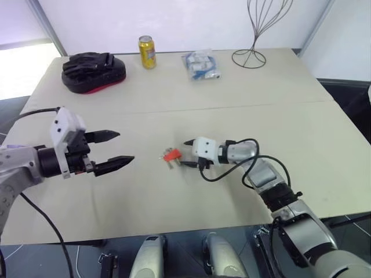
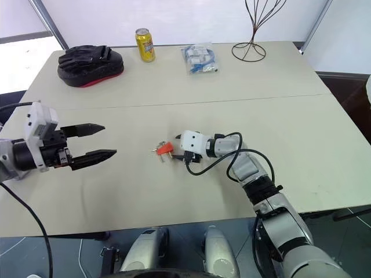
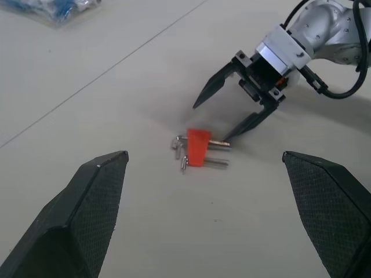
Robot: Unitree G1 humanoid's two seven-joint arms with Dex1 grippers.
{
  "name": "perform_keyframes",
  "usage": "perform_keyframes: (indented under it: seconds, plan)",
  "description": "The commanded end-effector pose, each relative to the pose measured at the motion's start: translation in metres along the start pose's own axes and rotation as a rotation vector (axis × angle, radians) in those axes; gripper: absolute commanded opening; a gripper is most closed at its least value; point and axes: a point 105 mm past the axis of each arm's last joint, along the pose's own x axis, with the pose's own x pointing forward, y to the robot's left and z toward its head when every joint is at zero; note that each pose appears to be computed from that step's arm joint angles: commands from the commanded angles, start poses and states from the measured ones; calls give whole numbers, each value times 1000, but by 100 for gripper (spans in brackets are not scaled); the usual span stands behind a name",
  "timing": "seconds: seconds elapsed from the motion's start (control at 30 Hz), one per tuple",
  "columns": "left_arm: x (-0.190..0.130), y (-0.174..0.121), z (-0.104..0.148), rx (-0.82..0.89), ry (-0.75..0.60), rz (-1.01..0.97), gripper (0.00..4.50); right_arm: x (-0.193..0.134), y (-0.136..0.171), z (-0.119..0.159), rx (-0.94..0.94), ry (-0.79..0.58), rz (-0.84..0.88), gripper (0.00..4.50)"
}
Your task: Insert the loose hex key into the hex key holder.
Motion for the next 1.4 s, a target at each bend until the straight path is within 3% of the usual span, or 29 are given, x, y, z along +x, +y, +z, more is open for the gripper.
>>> perform_keyframes:
  seconds: [0.03,0.23,0.43,0.67,0.83,1.2,1.4]
  plan:
    - [-1,0,6,34,-4,9,446,7,2,22,-20,-65,-6,319]
    - [-1,-2,5,35,0,6,446,15,9,36,-5,-100,9,319]
    - [-1,-3,5,39,1,7,446,9,10,18,-12,-26,49,319]
    - [3,-4,4,41,-4,0,446,-9,-21,28,7,-40,12,319]
    - [4,-4,4,41,-5,-3,446,-12,-26,32,27,-55,-1,319]
    - [6,-5,4,48,-6,-5,446,-1,-3,-2,-45,59,51,319]
    - [5,-6,4,47,-3,-3,446,9,4,6,-39,21,61,319]
